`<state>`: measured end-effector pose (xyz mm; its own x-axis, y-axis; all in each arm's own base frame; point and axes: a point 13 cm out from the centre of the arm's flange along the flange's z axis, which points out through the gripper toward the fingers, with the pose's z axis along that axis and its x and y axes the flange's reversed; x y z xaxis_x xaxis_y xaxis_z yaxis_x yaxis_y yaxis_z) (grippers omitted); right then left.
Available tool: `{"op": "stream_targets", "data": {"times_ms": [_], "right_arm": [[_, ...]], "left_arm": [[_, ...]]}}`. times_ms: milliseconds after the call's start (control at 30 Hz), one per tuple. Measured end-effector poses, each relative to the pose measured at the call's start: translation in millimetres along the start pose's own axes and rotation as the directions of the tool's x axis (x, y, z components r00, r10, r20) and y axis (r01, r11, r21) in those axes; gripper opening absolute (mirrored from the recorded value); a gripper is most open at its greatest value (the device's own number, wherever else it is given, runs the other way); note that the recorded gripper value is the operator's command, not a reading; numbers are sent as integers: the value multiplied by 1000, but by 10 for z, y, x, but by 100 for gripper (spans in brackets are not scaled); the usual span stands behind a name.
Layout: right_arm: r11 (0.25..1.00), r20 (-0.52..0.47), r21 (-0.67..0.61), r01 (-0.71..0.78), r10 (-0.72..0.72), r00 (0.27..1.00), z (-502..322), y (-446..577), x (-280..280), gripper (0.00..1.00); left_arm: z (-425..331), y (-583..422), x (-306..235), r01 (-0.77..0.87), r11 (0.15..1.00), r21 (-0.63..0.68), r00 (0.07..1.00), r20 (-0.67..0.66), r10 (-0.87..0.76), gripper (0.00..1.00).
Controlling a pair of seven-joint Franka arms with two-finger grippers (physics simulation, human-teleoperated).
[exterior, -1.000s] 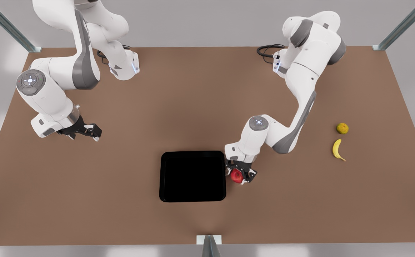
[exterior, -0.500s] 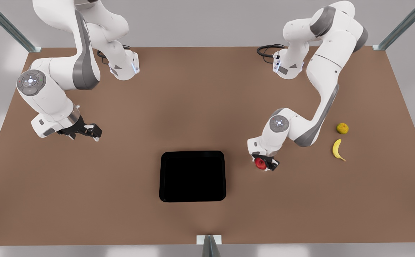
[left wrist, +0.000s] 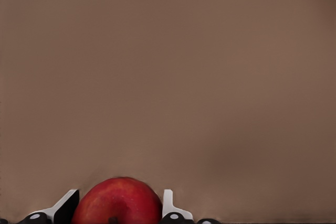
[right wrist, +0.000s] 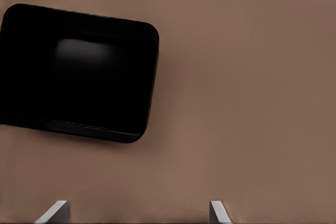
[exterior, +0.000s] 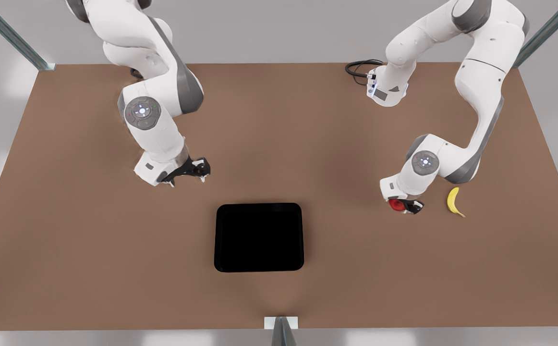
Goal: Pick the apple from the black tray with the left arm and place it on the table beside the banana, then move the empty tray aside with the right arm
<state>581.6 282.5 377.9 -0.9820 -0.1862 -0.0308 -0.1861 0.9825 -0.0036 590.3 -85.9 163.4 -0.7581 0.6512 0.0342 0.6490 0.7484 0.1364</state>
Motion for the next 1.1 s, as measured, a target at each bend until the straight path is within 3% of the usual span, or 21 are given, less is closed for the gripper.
{"op": "stream_targets", "data": {"times_ms": [100,133,433,633,767,833,900,1000,1033,1100], "right_arm": [[1000,-108,12,-6,8,994,1086,192,-123,100],[1000,-126,17,-16,18,992,1390,179,-166,100],[994,-99,-13,-110,108,989,2435,-63,-553,100],[989,-111,-32,-143,138,984,2875,-69,-588,100],[988,-117,-37,-152,147,982,3057,-58,-600,100],[987,-120,-43,-157,151,981,3102,-48,-597,79],[986,-120,-48,-158,152,981,3138,-37,-606,45],[984,-117,-72,-161,152,981,3128,-38,-654,6],[983,-113,-89,-158,148,982,3101,-10,-681,0],[984,-105,-98,-147,137,985,3067,5,-714,0]], "left_arm": [[59,198,173,-11,1000,-20,1000,-26,10,80],[69,227,200,-19,1000,-24,999,-32,18,100],[67,300,262,-79,996,-35,996,-52,77,100],[-1515,-769,-585,33,988,152,996,71,-44,100],[-1537,-190,313,362,915,180,932,-91,-351,100],[-1872,276,637,480,857,186,877,-123,-464,100],[-2194,563,852,547,813,199,837,-141,-529,100],[-2418,685,943,583,775,242,812,-175,-556,100],[-2442,645,923,585,775,241,811,-184,-555,100],[-2438,435,787,567,793,221,822,-204,-531,100]]}}
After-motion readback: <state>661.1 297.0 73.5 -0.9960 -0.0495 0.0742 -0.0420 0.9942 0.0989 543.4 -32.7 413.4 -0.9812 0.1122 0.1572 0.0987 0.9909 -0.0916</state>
